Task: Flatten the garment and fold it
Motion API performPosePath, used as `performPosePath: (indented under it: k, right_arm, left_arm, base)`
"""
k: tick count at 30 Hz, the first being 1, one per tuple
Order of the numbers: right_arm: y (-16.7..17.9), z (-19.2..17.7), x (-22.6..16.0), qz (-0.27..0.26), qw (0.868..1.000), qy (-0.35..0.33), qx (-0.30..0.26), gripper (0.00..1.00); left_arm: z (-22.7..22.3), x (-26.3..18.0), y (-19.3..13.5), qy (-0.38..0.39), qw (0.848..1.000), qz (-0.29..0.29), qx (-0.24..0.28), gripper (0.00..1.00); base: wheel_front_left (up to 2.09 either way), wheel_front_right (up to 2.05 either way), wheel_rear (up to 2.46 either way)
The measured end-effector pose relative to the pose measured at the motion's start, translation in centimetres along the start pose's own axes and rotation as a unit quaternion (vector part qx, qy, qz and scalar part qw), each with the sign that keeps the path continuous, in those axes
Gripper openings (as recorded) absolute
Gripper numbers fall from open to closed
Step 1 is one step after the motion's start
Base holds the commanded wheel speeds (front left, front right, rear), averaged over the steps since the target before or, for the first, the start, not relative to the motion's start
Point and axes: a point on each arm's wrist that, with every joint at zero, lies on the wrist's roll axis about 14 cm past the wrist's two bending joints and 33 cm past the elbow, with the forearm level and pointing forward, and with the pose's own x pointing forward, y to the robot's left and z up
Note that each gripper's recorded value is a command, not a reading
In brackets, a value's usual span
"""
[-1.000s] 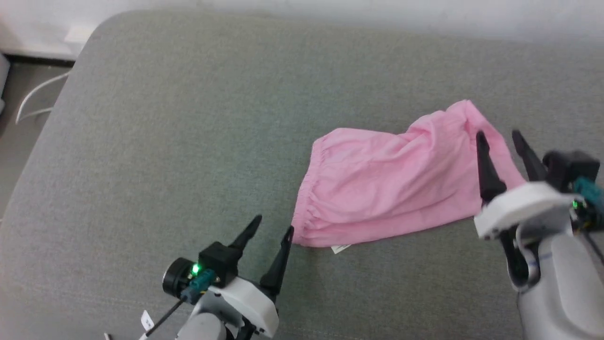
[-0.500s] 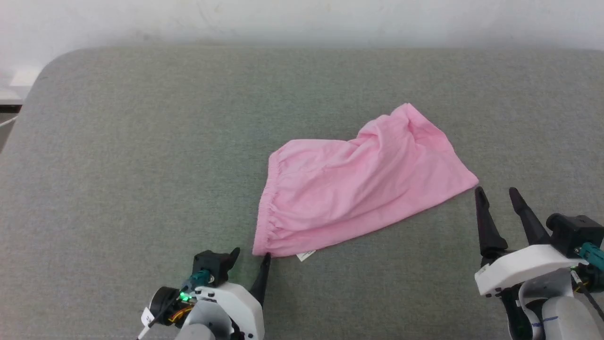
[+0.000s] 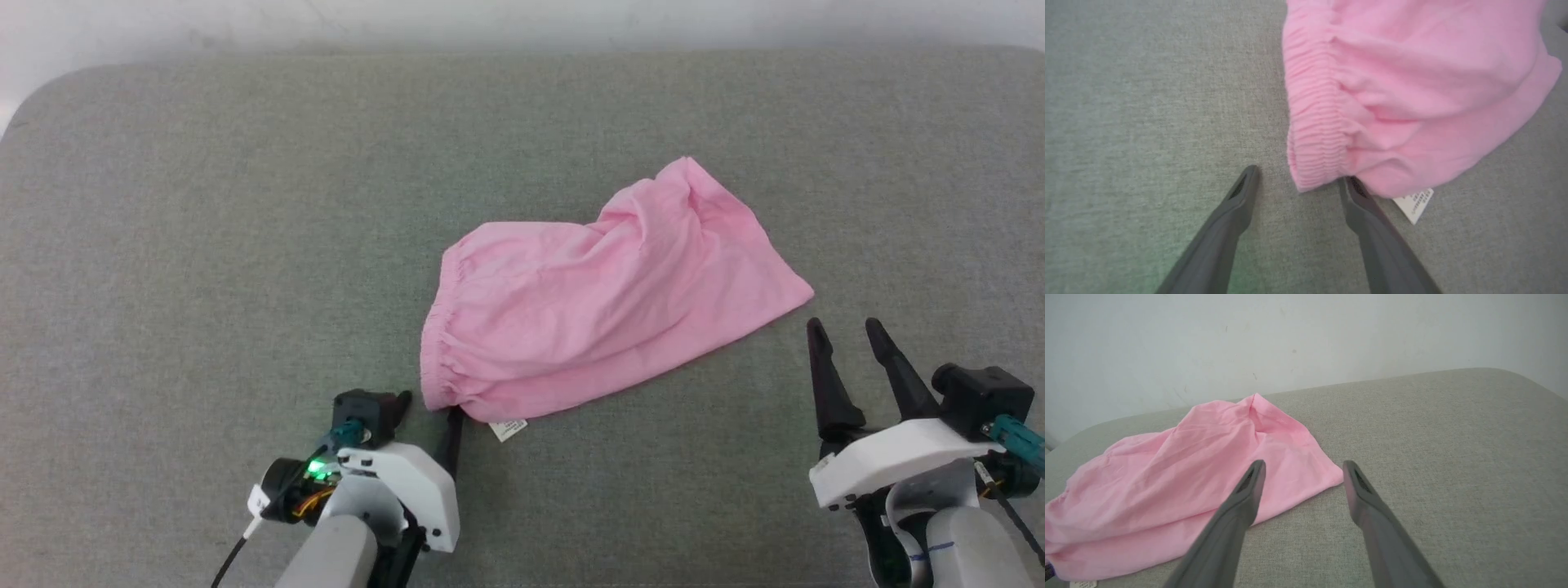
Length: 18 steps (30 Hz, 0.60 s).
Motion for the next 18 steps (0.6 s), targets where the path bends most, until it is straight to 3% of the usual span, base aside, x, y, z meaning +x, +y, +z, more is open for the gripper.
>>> performPosePath:
  k: [1,2,3,4,11,18]
  right_arm:
    - [0.1,-0.1,0.1,0.001,1.000,0.001,0.001,1.00]
    - [0.2,-0.1,0.2,0.003,1.000,0.002,0.002,1.00]
    - [0.3,-0.2,0.3,0.004,1.000,0.002,0.003,1.00]
    - [0.4,-0.2,0.3,0.006,1.000,0.003,0.003,1.00]
    - [1.1,-0.5,0.8,0.015,1.000,0.010,-0.001,1.00]
    - [0.2,-1.2,3.2,0.002,0.998,0.045,-0.043,1.00]
  left_arm:
    - [0.1,0.1,-0.2,-0.003,1.000,-0.005,0.002,1.00]
    - [0.2,0.1,-0.4,-0.005,1.000,-0.011,0.005,0.82]
    - [0.2,0.1,-0.7,-0.007,1.000,-0.018,0.008,0.36]
    - [0.3,0.0,-0.9,-0.010,1.000,-0.023,0.010,0.00]
    - [0.9,-0.6,-1.1,-0.035,0.999,-0.033,0.014,0.00]
    - [1.6,-1.4,0.1,-0.051,0.998,-0.016,0.011,0.00]
  base:
    - [0.00,0.00,0.00]
    - [0.00,0.00,0.00]
    - [0.00,0.00,0.00]
    - [0.00,0.00,0.00]
    - [0.00,0.00,0.00]
    - [0.00,0.00,0.00]
